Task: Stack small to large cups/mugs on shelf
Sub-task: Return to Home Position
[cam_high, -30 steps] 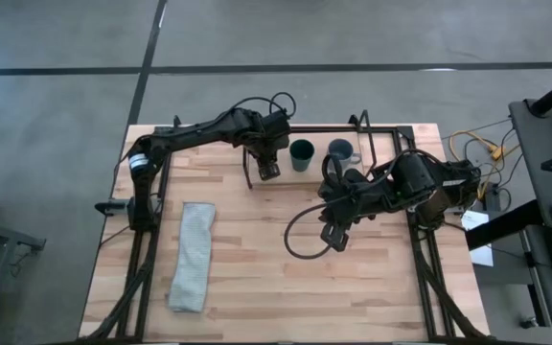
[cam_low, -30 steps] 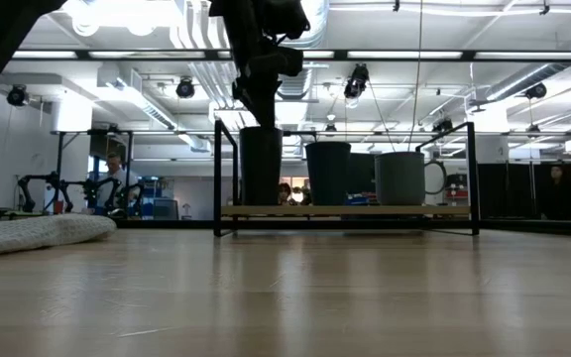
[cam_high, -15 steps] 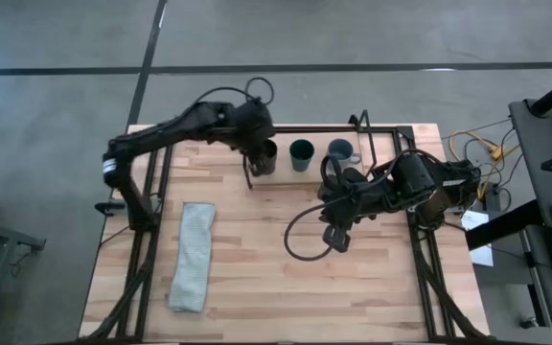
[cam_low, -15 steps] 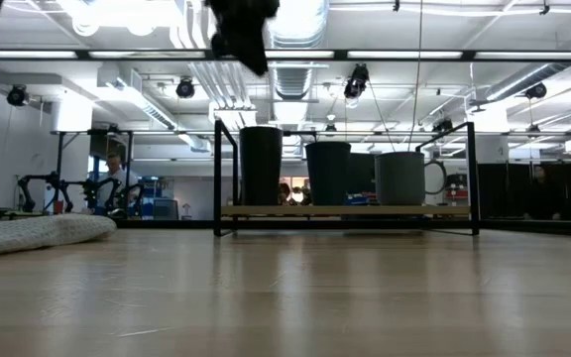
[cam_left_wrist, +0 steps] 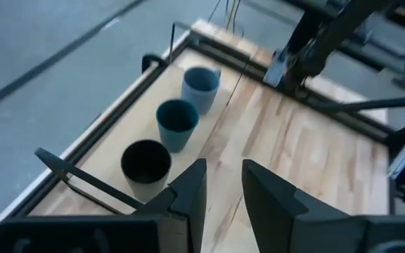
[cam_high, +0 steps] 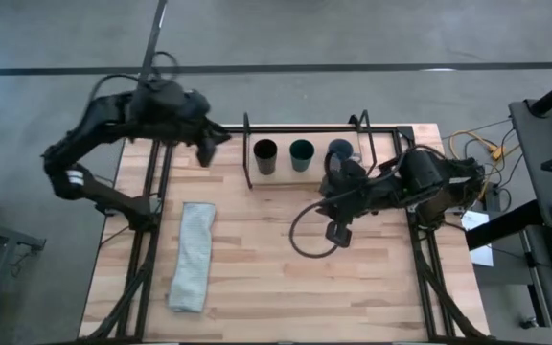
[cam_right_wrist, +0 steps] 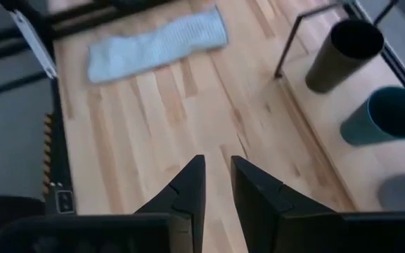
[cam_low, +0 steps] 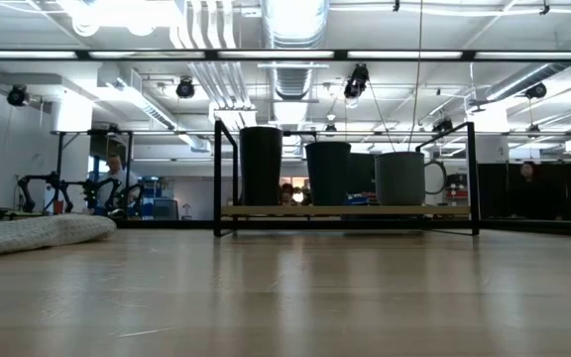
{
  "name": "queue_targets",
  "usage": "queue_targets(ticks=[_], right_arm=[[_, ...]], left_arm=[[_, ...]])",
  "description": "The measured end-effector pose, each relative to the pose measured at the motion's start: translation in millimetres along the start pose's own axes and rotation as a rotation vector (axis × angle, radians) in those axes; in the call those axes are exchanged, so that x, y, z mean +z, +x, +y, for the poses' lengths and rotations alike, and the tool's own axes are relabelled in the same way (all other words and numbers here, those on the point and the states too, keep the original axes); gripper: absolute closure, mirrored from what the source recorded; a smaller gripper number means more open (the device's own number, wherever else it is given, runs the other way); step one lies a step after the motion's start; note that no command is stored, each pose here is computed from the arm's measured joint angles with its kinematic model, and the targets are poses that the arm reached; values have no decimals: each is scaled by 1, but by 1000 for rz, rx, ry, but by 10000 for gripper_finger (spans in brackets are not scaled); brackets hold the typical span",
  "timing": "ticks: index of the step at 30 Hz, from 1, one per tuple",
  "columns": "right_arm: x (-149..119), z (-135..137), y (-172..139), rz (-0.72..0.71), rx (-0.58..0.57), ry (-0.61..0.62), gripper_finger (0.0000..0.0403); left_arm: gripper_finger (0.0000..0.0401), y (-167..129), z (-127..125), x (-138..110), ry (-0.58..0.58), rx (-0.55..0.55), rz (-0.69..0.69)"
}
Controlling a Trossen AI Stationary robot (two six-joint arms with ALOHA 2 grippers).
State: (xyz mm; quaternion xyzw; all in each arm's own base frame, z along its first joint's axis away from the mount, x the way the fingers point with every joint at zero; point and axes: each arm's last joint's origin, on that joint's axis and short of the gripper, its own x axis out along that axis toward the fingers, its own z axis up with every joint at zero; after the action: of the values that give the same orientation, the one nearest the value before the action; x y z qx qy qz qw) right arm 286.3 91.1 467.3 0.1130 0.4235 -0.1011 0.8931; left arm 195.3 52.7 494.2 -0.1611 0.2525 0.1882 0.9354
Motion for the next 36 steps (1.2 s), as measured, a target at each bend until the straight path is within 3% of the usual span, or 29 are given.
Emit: queue_targets(ticks=[3, 9, 17, 21, 28, 36], right_arm=[[4, -1, -11, -75, 44, -26, 339], [27, -9, -25, -314, 111, -195, 339], [46, -56, 27, -203, 131, -189, 339], [51, -80, 42, -260, 140, -143, 339], [18, -109, 41, -394, 136, -37, 339], [-46, -124, 39, -636, 214, 65, 339]], left_arm=[[324, -23, 2, -3, -22, -13, -52], [324, -46, 6, -7, -58, -16, -109], [324, -47, 6, -8, -62, -11, -111], [324, -45, 7, -9, -59, 8, -103], [324, -51, 14, -32, -65, 28, -87], [324, -30, 29, -90, -81, -30, -215]])
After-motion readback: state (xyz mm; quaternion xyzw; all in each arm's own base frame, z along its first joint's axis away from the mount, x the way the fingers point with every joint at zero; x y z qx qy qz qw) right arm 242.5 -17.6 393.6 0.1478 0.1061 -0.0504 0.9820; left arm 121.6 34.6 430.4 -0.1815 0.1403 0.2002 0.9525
